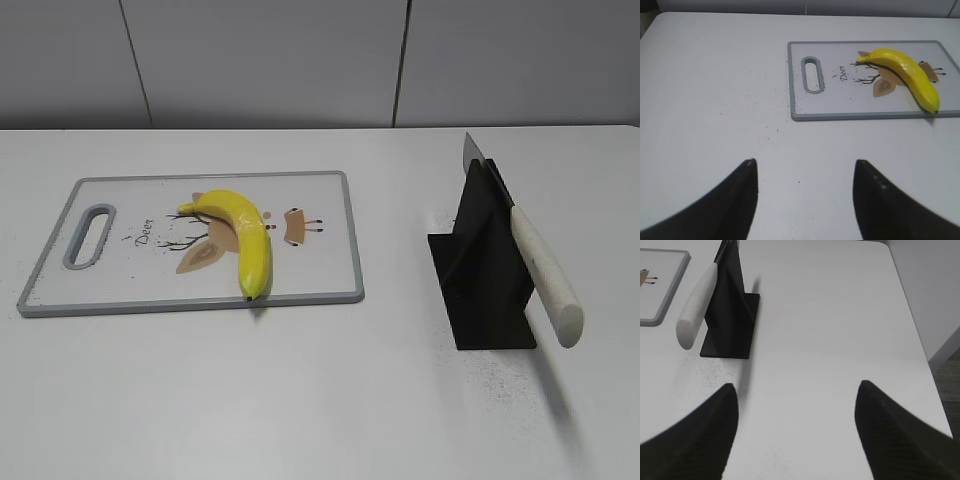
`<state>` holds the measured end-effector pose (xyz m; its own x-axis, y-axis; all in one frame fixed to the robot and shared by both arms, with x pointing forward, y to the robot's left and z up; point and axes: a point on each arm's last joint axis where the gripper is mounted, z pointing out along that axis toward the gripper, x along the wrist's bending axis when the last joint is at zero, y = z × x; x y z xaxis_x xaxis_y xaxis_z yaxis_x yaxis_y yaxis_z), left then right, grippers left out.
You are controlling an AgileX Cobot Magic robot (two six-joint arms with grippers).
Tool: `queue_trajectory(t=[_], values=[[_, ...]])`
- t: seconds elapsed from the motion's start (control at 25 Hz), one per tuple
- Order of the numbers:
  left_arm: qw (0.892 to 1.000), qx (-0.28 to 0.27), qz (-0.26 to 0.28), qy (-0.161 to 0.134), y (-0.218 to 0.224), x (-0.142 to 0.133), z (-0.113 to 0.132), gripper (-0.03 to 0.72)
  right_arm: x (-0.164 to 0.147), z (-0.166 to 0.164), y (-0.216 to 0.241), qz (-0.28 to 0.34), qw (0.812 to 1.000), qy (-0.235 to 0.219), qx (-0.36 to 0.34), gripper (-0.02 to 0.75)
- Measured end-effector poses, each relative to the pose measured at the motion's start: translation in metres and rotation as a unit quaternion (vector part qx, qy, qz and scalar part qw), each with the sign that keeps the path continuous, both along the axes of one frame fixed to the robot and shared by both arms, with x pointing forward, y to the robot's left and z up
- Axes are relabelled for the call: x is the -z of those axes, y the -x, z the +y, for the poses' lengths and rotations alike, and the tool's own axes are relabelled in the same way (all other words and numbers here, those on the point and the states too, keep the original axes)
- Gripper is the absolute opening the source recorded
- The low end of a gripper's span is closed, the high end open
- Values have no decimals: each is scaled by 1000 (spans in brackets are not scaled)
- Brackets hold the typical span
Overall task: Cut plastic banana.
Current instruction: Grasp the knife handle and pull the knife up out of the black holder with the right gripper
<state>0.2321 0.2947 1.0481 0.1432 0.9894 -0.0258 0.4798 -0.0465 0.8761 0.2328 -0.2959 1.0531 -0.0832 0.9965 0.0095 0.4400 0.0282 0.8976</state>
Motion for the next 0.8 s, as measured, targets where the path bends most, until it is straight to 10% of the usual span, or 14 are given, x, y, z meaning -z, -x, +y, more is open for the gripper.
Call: queue_trajectory(t=[0.8], values=[[1000, 0, 0, 0, 0, 0, 0, 576, 0, 0, 0, 0, 1000, 0, 0, 581]])
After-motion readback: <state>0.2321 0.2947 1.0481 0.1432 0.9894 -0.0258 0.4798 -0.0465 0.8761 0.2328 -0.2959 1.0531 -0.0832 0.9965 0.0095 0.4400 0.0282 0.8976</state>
